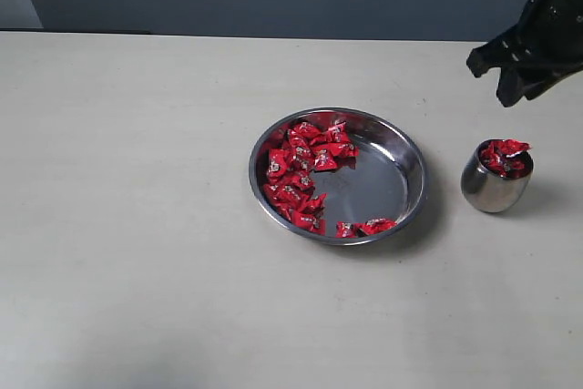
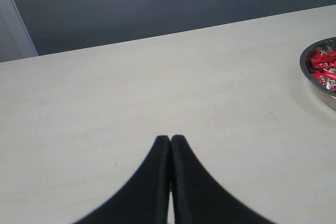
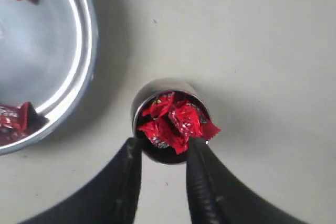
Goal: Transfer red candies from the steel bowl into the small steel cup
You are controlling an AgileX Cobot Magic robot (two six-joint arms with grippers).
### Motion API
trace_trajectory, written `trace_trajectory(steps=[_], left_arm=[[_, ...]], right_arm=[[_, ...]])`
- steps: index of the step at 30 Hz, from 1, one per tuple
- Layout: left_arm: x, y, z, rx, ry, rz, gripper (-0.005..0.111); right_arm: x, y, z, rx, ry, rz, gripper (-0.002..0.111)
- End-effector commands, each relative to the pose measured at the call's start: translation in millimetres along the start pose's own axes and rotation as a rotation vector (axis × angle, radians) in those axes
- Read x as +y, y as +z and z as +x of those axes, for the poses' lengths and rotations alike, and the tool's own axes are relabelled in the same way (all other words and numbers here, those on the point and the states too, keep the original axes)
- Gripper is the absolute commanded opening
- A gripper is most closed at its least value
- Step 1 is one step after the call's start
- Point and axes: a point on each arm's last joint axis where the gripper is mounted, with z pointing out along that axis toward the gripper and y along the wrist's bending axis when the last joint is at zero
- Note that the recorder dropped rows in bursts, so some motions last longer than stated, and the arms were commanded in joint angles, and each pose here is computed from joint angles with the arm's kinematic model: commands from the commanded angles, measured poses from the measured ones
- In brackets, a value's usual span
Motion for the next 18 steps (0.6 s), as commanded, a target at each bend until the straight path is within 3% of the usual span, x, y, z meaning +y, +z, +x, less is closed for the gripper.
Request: trace_trajectory(steps=[1,2,7,14,18], left_arm=[[-0.5,0,-1,-0.01,-0.002,0.01,0.0],[-0.5,0,-1,-0.01,-0.002,0.01,0.0],[-0.5,0,-1,-0.01,-0.002,0.01,0.0],[-0.5,0,-1,-0.01,-0.002,0.01,0.0],[-0.5,0,-1,-0.01,-0.002,0.01,0.0]], right_arm=[[5,-32,6,-0.107,0.03,-0.035,0.009],[7,-40,8,-0.13,0.039,-0.053,0.001],[21,-79,29,-0.222,0.048,-0.147,-0.001],[40,-123,104,-0.412,0.045,-0.146,-0.001],[51,-125,144,-0.535,0.08,-0.159,-0.001]])
